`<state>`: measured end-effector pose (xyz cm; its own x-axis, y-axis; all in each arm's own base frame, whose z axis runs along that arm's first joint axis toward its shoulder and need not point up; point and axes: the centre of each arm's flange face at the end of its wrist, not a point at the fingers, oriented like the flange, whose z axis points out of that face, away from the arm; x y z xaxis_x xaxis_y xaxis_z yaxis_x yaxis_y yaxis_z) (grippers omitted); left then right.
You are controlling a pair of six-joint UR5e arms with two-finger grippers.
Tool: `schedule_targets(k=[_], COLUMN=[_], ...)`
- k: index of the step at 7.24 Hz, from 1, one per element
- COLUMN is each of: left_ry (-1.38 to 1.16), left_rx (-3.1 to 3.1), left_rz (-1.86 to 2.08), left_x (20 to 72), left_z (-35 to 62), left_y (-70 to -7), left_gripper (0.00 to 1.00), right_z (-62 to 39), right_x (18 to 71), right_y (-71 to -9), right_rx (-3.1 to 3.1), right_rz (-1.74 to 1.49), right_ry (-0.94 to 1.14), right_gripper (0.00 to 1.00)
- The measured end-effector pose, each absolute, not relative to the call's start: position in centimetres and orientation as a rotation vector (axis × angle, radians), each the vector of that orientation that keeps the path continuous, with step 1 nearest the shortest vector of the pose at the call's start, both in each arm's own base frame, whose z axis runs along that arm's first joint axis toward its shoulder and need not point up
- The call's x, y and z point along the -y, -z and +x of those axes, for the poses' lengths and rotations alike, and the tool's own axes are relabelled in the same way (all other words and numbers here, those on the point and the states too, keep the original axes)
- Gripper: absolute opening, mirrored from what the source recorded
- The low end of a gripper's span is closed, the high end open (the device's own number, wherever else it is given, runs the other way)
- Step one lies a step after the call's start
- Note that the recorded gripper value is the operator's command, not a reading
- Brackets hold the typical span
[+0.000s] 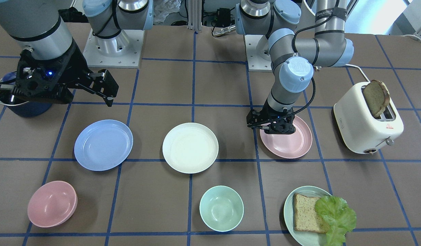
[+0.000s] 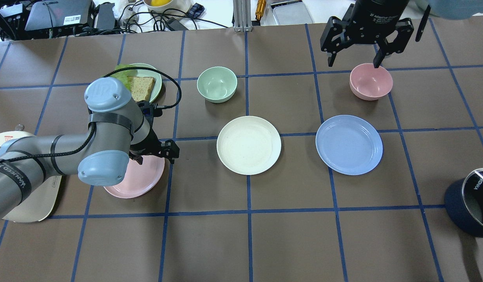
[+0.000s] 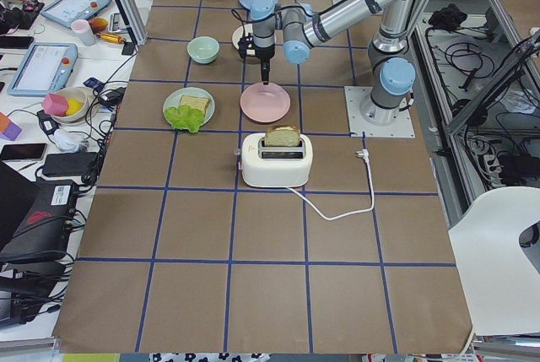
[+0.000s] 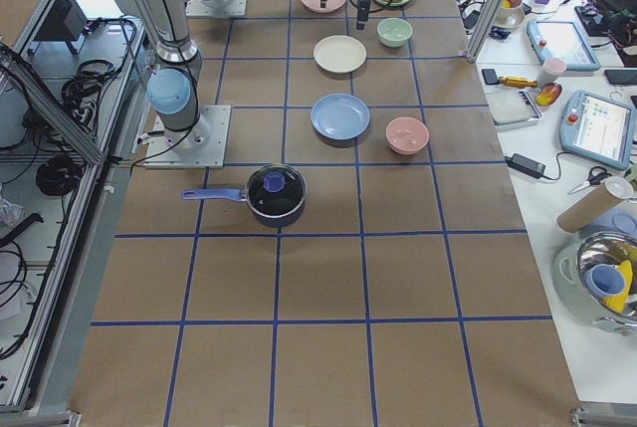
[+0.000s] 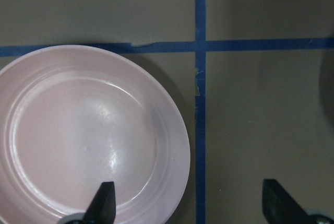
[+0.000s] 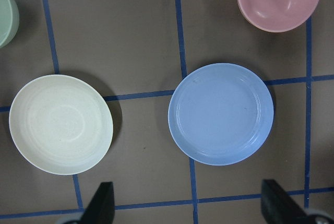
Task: Stack three plates with pink and blue
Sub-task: 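Lower the left gripper to the pink plate rim and grasp it, then carry the pink plate onto the cream plate while the right gripper reaches the blue plate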
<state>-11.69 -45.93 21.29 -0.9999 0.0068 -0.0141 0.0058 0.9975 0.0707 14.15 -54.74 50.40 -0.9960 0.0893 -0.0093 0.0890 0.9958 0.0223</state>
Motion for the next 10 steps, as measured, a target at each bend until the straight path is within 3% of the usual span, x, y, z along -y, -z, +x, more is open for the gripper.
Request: schedule_targets(k=[1,2,4,5,10], left_ry=[-0.132,-0.151,-0.167,-0.166,-0.008], left_rx=[-3.122,-3.119,-3.117,-3.117,-3.13], left_rz=[0.003,-0.002,-0.007,-0.003,-0.032], left_x=[45.7,45.7,45.9,46.0,47.1], left_z=[-11.5,-11.5,-11.4,-11.5,-13.5], left_y=[-20.2,-19.3,-18.2,-18.0,-21.7], left_gripper=[0.84,0.68,0.09,0.0,0.0], right_z=[13.8,13.4,13.2,12.6,3.2], right_x=[54.8,54.9,55.0,55.2,56.0], right_y=[-50.3,-50.3,-50.2,-50.2,-45.2], right_rx=[-3.128,-3.127,-3.125,-3.127,-3.113], right_rz=[0.149,0.158,0.155,0.124,0.079], right_ry=[-0.036,-0.038,-0.036,-0.03,-0.136], right_gripper=[1.0,1.0,1.0,1.0,0.99])
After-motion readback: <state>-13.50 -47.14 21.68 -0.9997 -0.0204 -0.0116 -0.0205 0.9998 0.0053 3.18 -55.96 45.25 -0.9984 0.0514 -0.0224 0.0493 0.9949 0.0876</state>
